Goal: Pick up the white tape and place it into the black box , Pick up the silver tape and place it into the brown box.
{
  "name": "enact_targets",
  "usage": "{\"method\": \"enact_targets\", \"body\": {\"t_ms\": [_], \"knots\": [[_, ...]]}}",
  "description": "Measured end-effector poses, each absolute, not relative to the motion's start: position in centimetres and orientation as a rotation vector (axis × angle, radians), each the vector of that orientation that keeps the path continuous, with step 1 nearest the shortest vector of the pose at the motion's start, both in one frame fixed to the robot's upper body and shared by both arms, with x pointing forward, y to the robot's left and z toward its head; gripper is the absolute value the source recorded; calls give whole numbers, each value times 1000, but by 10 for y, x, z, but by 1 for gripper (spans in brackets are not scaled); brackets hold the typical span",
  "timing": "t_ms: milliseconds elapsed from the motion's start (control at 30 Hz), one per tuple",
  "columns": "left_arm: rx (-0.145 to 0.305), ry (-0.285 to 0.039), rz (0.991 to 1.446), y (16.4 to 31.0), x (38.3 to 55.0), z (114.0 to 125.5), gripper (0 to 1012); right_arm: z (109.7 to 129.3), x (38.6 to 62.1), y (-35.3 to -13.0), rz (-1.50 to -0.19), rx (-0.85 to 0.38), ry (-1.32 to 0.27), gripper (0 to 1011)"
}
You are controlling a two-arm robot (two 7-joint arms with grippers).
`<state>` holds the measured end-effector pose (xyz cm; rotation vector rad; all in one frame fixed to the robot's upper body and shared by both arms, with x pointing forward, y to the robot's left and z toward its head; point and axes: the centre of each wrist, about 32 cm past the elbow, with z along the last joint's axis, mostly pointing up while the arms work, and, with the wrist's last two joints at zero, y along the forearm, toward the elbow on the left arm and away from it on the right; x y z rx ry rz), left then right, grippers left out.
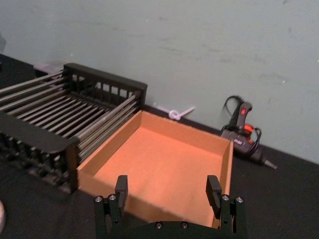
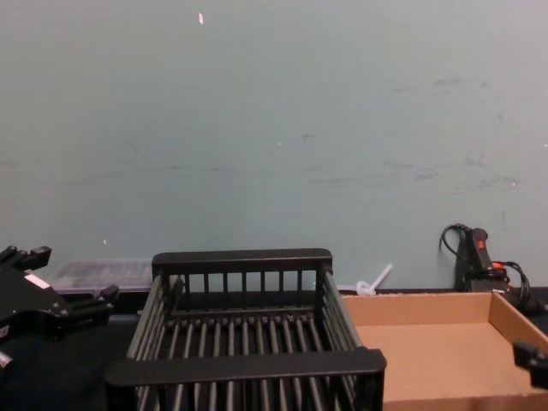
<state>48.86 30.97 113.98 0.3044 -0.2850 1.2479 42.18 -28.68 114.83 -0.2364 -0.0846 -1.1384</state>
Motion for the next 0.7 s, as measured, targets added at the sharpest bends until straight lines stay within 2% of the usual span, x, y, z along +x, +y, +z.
{"method": "enact_targets", "body": {"t_ms": [367, 700], "knots": [[304, -285, 1248, 310, 489, 1140, 1001, 1143, 396, -286, -1111, -285, 15, 1002], [304, -285, 1248, 310, 489, 1140, 1001, 1142, 382, -290, -1076, -345, 81, 1002]]}}
